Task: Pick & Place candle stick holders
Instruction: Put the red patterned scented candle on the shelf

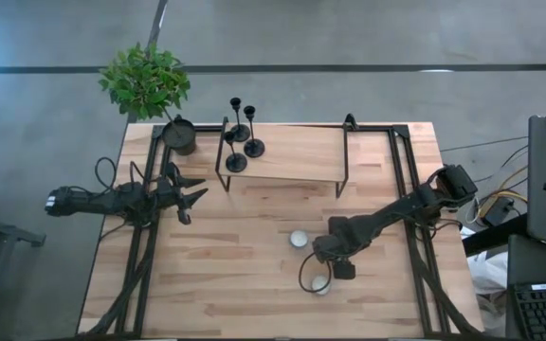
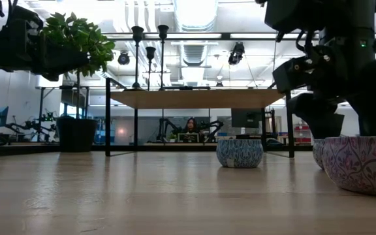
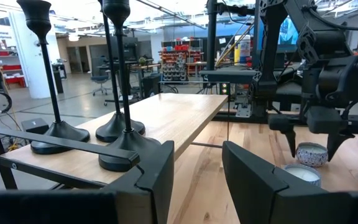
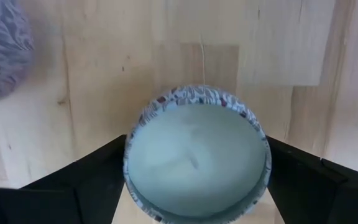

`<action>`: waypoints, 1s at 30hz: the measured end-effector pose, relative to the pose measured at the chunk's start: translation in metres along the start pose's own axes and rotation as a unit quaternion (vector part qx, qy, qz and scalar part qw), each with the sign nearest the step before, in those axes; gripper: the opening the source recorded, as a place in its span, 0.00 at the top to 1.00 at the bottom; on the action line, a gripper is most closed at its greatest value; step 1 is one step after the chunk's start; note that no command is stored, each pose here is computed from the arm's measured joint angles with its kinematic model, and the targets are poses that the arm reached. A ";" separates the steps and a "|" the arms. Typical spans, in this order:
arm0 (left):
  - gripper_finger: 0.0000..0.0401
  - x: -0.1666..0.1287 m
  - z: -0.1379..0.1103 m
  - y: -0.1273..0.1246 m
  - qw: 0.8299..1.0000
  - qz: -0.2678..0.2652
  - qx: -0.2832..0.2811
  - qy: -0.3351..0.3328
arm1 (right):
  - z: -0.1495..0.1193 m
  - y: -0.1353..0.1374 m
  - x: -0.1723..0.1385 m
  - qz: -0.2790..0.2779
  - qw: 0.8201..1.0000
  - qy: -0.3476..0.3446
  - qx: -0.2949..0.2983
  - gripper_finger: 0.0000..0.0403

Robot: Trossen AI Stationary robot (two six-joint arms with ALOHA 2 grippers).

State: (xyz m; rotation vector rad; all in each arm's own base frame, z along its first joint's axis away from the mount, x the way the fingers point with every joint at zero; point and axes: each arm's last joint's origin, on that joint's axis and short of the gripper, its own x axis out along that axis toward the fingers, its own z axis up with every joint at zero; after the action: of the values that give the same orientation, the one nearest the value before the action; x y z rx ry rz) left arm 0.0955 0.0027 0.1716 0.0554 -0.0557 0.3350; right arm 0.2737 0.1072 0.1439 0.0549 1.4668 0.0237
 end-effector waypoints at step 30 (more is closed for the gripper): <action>0.64 0.000 0.000 0.000 1.000 0.000 0.000 0.000 | 0.001 0.000 0.001 0.000 1.000 -0.011 0.000 0.26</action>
State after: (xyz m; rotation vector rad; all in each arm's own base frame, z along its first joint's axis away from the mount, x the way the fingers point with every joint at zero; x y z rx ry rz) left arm 0.0955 0.0027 0.1717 0.0552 -0.0562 0.3349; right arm 0.2752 0.1076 0.1435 0.0545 1.4445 0.0240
